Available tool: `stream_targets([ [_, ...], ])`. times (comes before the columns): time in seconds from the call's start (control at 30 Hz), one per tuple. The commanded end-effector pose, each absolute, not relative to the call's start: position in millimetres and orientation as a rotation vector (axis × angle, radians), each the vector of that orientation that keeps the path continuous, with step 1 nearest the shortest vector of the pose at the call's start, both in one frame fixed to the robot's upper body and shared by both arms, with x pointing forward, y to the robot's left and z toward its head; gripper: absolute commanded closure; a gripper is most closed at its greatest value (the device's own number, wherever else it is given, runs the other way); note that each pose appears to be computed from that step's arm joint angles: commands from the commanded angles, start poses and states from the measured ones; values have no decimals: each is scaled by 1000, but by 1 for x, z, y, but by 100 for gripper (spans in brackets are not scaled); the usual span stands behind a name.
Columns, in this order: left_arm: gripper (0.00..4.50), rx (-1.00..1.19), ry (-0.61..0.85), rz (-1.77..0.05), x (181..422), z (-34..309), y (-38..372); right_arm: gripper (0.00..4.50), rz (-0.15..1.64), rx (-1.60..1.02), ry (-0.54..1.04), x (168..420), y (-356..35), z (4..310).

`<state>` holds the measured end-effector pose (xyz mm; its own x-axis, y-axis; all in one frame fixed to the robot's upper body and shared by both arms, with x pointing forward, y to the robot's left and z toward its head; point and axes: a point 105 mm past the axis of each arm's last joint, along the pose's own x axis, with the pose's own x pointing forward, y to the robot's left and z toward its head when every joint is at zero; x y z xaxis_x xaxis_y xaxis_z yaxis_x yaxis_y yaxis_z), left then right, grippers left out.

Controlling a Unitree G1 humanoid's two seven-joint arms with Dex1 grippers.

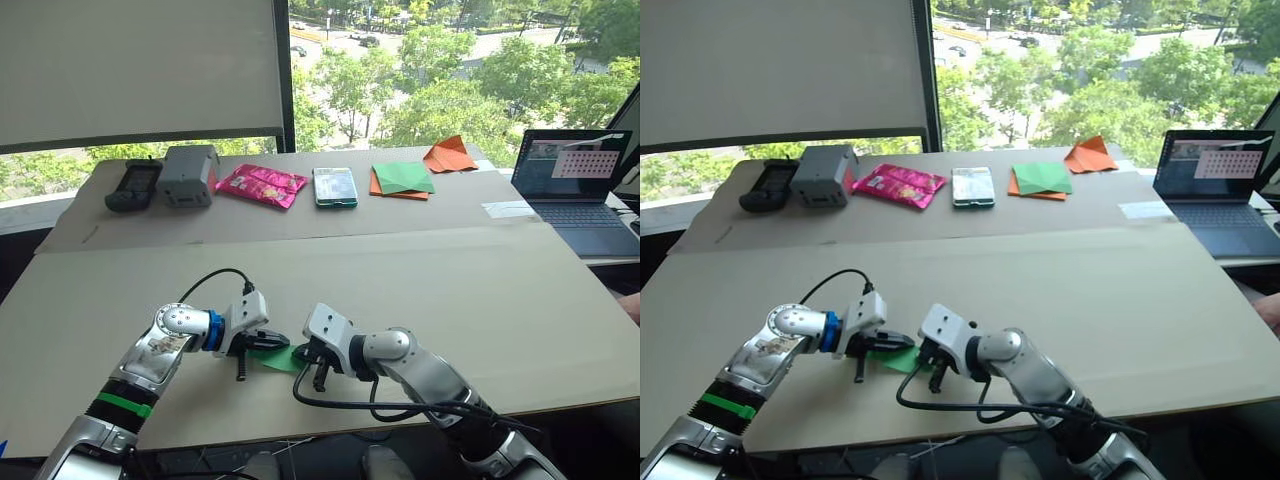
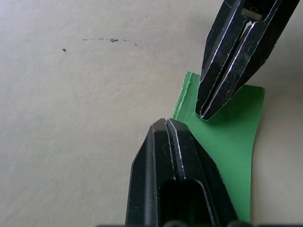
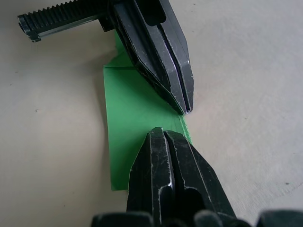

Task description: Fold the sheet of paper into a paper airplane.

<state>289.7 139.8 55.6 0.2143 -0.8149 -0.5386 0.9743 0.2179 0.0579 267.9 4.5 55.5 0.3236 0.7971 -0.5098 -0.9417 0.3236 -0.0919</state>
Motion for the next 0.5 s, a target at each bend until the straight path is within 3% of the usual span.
stream_targets([
  [0.03, 450, 459, 574, -1265, 280, 33, 163, 449, 1094, -431, 552, 274, -15, 28],
  [0.5, 450, 461, 656, -1178, 264, 24, 202, 449, 1112, -432, 554, 271, -13, 30],
])
